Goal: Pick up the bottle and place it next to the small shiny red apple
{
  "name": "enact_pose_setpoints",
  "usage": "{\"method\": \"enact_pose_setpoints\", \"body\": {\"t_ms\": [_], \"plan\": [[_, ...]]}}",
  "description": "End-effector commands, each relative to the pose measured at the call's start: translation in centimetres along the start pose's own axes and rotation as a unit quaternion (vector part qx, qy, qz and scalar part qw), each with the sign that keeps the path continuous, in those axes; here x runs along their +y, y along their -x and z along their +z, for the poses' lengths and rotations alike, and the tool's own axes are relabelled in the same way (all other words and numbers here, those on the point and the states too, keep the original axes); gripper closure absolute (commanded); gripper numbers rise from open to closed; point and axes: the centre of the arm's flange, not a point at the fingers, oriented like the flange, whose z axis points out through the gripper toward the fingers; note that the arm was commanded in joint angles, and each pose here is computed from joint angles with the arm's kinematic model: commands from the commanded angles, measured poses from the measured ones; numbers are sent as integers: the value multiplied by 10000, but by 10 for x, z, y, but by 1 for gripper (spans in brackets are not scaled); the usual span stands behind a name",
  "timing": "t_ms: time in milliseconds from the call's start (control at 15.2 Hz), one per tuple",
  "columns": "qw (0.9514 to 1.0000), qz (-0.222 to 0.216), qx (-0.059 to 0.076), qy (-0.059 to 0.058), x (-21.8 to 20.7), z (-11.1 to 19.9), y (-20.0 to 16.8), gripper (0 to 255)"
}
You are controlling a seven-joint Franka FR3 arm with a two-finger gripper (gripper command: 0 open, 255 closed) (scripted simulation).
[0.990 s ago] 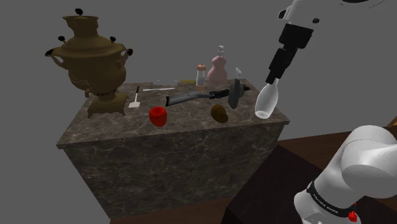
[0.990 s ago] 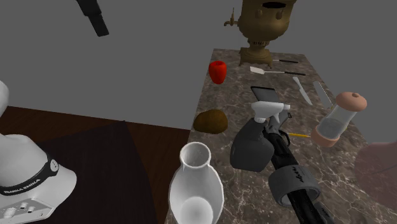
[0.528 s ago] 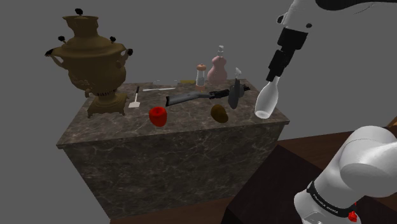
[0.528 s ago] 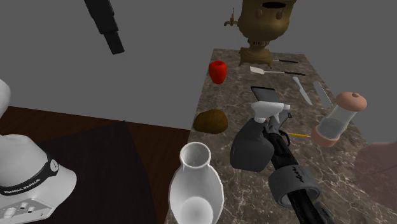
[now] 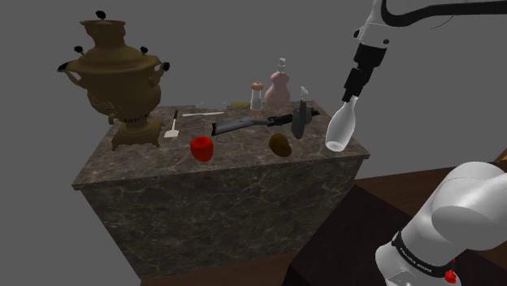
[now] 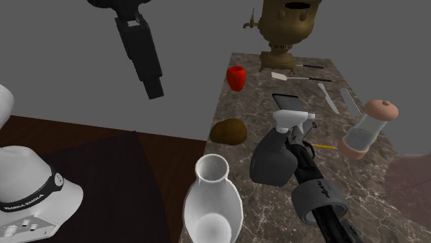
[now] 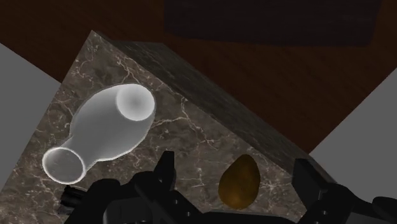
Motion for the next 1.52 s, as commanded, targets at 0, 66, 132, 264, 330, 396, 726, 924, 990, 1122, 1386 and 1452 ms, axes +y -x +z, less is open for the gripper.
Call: {"method": "enact_pose_setpoints", "body": {"t_ms": [0, 66, 132, 264, 330, 396, 726, 924, 990, 1122, 1386, 1452], "plan": [[10000, 32, -32, 48, 25, 6, -8, 0], [10000, 49, -47, 69, 37, 9, -11, 0], [9999, 66, -63, 90, 49, 11, -14, 0], [9998, 100, -95, 132, 73, 16, -20, 0], [9998, 117, -111, 153, 85, 19, -23, 0], [9997, 134, -127, 174, 98, 21, -25, 0], [9992, 216, -202, 274, 156, 32, -38, 0], [9992, 216, -202, 274, 157, 48, -38, 0], [9992, 216, -202, 274, 157, 53, -37, 0], [9992, 216, -202, 274, 158, 64, -37, 0], [9992, 216, -202, 274, 158, 72, -37, 0], [9992, 216, -202, 274, 158, 72, -37, 0]]}}
